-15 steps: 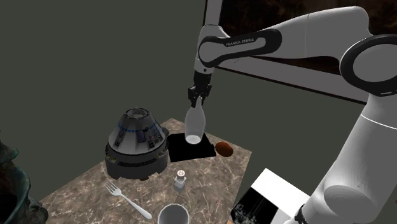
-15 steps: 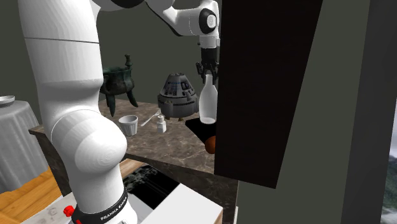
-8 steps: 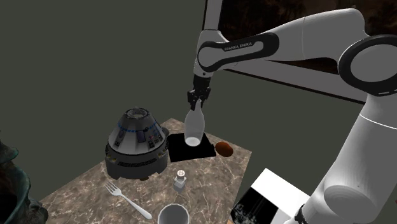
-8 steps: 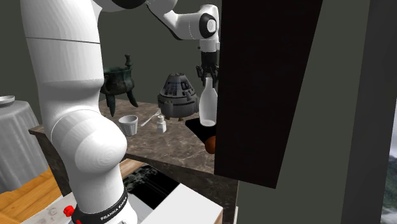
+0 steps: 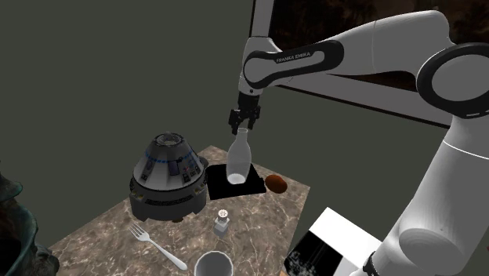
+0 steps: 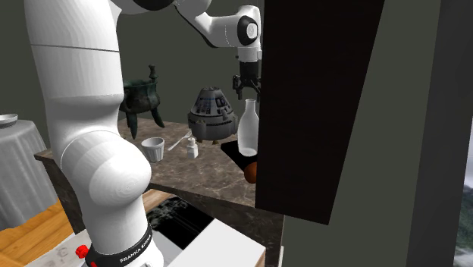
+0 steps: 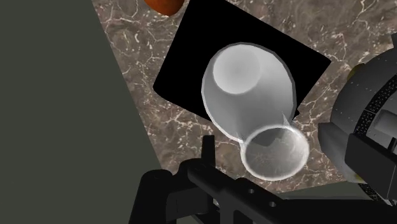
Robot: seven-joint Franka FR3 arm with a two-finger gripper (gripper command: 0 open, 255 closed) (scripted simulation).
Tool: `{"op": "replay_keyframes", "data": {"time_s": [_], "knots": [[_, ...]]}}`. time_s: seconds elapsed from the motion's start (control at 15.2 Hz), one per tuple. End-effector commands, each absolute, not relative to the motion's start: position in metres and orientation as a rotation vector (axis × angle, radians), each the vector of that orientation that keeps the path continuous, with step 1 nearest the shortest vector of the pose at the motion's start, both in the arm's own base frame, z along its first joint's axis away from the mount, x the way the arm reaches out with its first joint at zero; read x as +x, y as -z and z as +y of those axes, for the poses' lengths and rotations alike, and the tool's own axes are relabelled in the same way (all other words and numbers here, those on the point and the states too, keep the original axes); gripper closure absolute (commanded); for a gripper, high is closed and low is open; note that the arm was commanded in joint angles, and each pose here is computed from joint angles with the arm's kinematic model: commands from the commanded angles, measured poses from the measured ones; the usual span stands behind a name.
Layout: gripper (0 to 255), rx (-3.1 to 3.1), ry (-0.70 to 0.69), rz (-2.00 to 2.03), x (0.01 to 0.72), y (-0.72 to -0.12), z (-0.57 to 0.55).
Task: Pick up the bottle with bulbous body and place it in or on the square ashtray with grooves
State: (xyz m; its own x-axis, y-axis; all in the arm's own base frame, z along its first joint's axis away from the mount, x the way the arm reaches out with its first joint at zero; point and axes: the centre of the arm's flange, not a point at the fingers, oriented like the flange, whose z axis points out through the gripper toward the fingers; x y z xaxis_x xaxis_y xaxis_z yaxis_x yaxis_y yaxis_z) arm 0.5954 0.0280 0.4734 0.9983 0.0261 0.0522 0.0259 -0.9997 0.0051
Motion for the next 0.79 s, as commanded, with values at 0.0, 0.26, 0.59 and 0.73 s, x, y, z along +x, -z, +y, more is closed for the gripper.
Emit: {"op": "replay_keyframes", "data": {"time_s": [0.0, 0.26, 0.59, 0.73], "knots": [[0, 3.136, -0.082, 0.041, 0.595, -0.487, 0.028], [0, 3.136, -0.082, 0.041, 0.593, -0.523, 0.028], [0, 3.136, -0.082, 0.041, 0.593, -0.523, 0.028], [0, 3.136, -0.082, 0.041, 0.593, -0.523, 0.028]]}}
